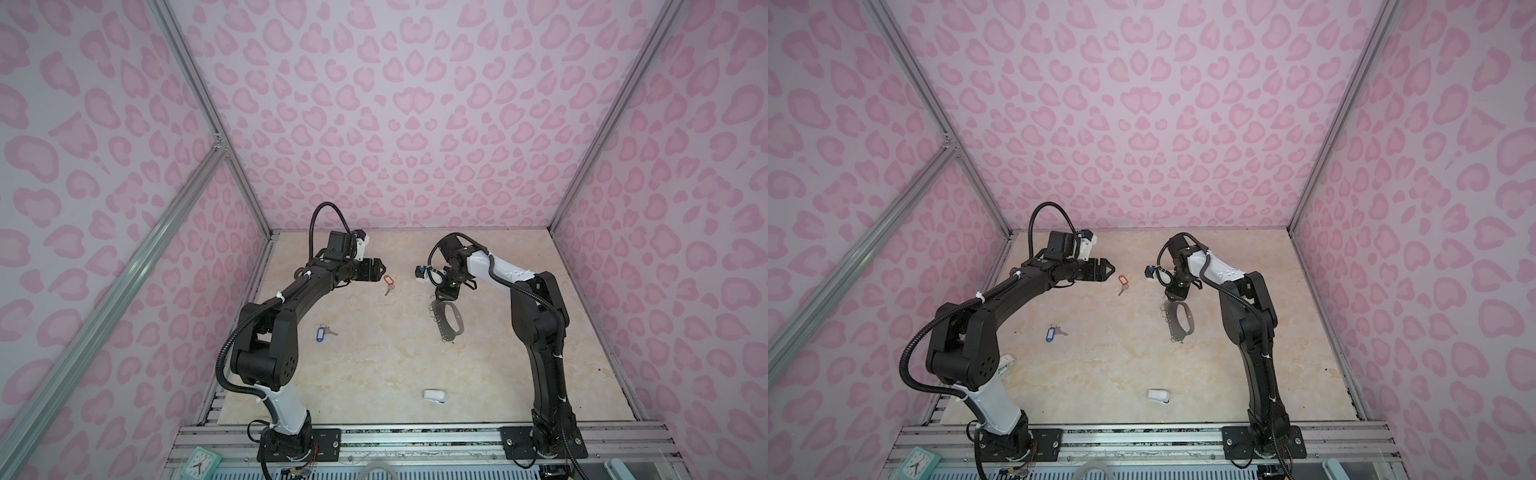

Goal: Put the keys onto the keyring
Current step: 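Lower the right gripper onto the plate's ring edge and pinch it closed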

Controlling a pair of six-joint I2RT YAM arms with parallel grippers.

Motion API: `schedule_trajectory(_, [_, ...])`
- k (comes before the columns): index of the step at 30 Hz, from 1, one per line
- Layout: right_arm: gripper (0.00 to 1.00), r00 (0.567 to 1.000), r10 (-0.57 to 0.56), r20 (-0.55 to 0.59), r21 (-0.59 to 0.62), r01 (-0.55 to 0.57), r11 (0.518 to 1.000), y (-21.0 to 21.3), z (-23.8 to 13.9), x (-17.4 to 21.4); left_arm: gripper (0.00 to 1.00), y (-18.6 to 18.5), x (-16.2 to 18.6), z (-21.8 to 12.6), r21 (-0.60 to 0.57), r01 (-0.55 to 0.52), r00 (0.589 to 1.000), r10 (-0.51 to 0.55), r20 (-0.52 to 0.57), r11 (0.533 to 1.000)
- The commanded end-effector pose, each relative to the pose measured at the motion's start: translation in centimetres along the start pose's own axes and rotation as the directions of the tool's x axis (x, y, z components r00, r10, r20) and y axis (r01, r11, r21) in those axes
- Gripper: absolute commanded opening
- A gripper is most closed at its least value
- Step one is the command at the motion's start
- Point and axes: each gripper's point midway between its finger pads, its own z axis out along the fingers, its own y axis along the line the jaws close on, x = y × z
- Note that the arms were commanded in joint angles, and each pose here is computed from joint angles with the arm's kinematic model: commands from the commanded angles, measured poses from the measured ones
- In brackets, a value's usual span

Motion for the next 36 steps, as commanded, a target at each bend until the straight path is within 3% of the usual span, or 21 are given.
schedule_trajectory(1, [0.43, 0.998, -0.054, -0.027, -0.030, 0.053, 0.998, 0.9, 0.5, 0.6, 0.87, 0.2, 0.6, 0.5, 0.002, 0.010, 1.000, -0.010, -0.019, 1.000])
schedule_trajectory(26, [0.44, 0.998, -0.038, -0.047, 0.001, 0.038, 0.999, 1.5, 2.2, 0.5, 0.87, 0.2, 1.7, 0.2, 0.006, 0.018, 0.999, -0.018, -0.029, 1.000])
schedule_trajectory(36, [0.36, 0.998, -0.034, -0.058, -0.007, 0.033, 0.999, 2.2, 2.7, 1.0, 0.86, 0.0, 1.8, 0.3, 0.019, 0.024, 0.999, -0.023, -0.035, 1.000])
